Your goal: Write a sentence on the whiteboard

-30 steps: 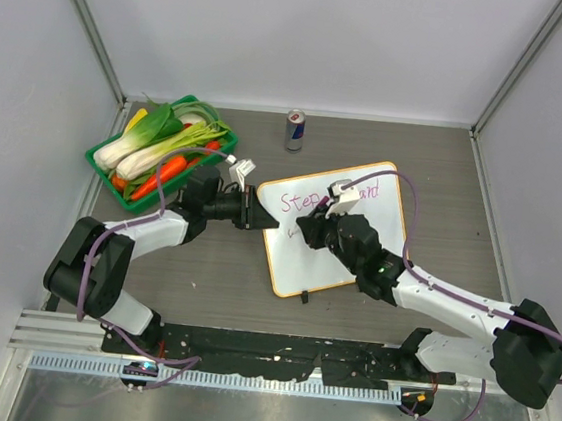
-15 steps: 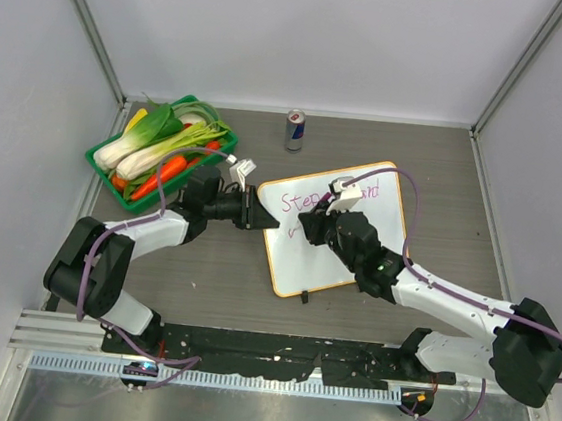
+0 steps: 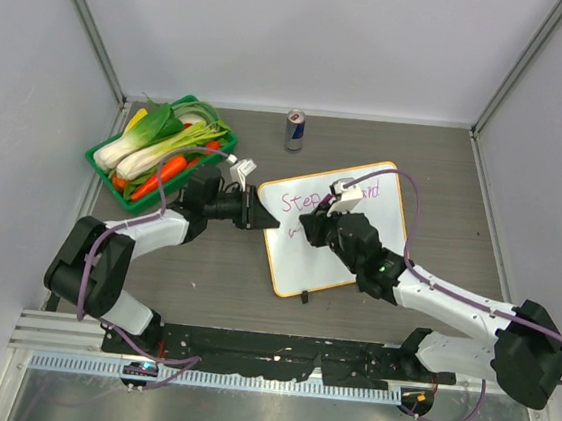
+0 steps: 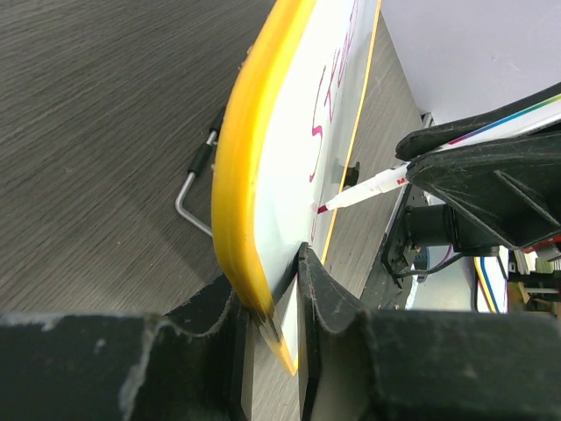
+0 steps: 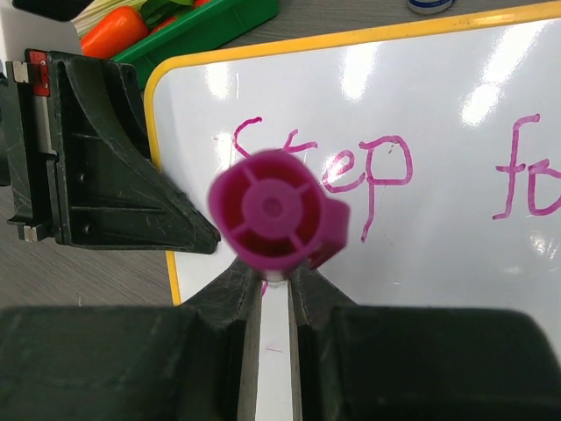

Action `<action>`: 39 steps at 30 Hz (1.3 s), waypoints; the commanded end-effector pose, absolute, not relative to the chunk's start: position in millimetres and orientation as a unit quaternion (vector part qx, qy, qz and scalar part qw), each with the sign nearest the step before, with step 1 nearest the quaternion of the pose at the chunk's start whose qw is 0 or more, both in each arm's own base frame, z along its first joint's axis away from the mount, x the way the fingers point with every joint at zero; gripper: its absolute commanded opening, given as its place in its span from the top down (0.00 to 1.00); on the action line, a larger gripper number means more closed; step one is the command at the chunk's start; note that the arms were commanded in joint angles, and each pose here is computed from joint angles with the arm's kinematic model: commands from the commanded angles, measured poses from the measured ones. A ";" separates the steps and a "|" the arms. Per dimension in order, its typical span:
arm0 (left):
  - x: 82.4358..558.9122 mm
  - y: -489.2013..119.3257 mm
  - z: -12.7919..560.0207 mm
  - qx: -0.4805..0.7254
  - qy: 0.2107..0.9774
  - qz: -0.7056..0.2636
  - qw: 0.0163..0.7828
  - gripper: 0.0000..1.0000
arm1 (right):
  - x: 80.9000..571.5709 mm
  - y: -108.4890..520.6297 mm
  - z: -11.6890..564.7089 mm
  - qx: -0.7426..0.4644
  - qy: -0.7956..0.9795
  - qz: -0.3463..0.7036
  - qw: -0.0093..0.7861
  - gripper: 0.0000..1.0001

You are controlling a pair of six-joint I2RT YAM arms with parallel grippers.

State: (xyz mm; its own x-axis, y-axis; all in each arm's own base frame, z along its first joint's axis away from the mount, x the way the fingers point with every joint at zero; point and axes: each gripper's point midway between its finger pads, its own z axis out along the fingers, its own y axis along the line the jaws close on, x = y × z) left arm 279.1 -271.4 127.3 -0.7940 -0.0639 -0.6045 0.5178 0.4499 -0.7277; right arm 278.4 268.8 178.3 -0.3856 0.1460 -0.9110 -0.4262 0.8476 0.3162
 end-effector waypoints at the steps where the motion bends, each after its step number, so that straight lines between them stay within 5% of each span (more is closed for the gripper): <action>1: 269.4 -262.9 73.1 0.179 0.844 -0.425 0.275 1.00 | 274.1 254.7 162.2 -0.096 0.805 0.233 0.537 0.99; 39: 267.4 -264.3 70.8 0.184 0.846 -0.421 0.270 1.00 | 298.7 253.2 186.8 -0.069 0.796 0.197 0.569 0.98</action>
State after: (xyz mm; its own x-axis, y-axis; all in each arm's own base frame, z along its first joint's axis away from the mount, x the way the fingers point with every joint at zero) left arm 280.4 -273.3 126.0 -0.7957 -0.0604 -0.6027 0.5160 0.4535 -0.7267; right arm 281.9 261.6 175.2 -0.3895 0.1107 -0.9144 -0.3941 0.8772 0.2741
